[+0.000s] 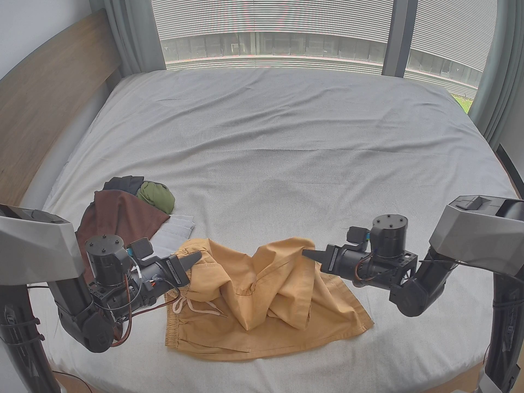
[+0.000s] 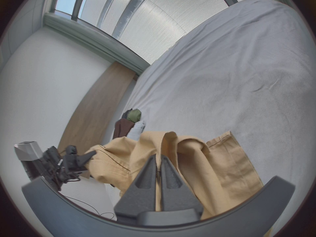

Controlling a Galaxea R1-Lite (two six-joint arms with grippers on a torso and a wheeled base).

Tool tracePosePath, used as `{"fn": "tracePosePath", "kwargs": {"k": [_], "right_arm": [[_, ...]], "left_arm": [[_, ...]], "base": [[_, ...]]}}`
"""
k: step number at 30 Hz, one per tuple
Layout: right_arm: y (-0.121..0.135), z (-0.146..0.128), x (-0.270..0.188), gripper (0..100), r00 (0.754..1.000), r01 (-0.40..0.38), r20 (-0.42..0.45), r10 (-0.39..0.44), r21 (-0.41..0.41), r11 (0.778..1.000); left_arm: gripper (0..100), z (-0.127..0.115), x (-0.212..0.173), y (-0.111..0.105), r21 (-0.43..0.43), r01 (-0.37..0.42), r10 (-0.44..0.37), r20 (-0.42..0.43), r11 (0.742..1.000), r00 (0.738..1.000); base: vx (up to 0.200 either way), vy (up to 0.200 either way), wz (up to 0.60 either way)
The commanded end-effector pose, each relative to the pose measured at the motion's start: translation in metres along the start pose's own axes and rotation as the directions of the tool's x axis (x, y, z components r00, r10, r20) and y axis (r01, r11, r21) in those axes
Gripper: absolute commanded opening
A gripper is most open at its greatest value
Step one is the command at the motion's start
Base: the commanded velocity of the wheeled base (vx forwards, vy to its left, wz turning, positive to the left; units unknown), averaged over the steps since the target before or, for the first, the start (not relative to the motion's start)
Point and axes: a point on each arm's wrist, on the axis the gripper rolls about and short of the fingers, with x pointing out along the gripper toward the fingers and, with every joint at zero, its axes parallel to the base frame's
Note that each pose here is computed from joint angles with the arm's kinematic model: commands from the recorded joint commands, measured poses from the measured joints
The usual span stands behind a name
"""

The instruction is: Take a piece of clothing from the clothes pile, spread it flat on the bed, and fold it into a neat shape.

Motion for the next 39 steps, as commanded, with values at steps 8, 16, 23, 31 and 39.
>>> {"fn": "tracePosePath", "kwargs": {"k": [8, 16, 23, 31, 39], "right_arm": [[-0.047, -0.013, -0.046, 0, 0.994, -0.102, -0.022, 0.105, 0.096, 0.99], [-0.058, -0.029, -0.038, 0, 0.983, -0.148, -0.091, 0.159, 0.114, 0.982], [-0.055, -0.028, -0.037, 100, 0.974, -0.188, -0.109, 0.2, 0.111, 0.976], [-0.048, -0.022, -0.031, 100, 0.969, -0.22, -0.095, 0.228, 0.087, 0.972], [-0.039, -0.01, -0.014, 100, 0.96, -0.272, -0.055, 0.273, 0.033, 0.962]], "left_arm": [[0, -0.005, 0.004, 0.004, -0.004, -0.01, 0.01, -0.015, 1.0, 1.0], [0, -0.004, 0.004, 0.003, -0.003, -0.007, 0.007, -0.013, 1.0, 1.0], [0, -0.004, 0.004, 0.002, -0.002, -0.005, 0.005, -0.013, 1.0, 1.0], [0, -0.004, 0.003, 0.002, -0.002, -0.005, 0.005, -0.013, 1.0, 1.0], [0, -0.005, 0.003, 0.002, -0.003, -0.005, 0.005, -0.016, 1.0, 1.0]], "base": [[0.0, 0.0, 0.0], [0.0, 0.0, 0.0], [0.0, 0.0, 0.0], [0.0, 0.0, 0.0], [0.0, 0.0, 0.0]]}}
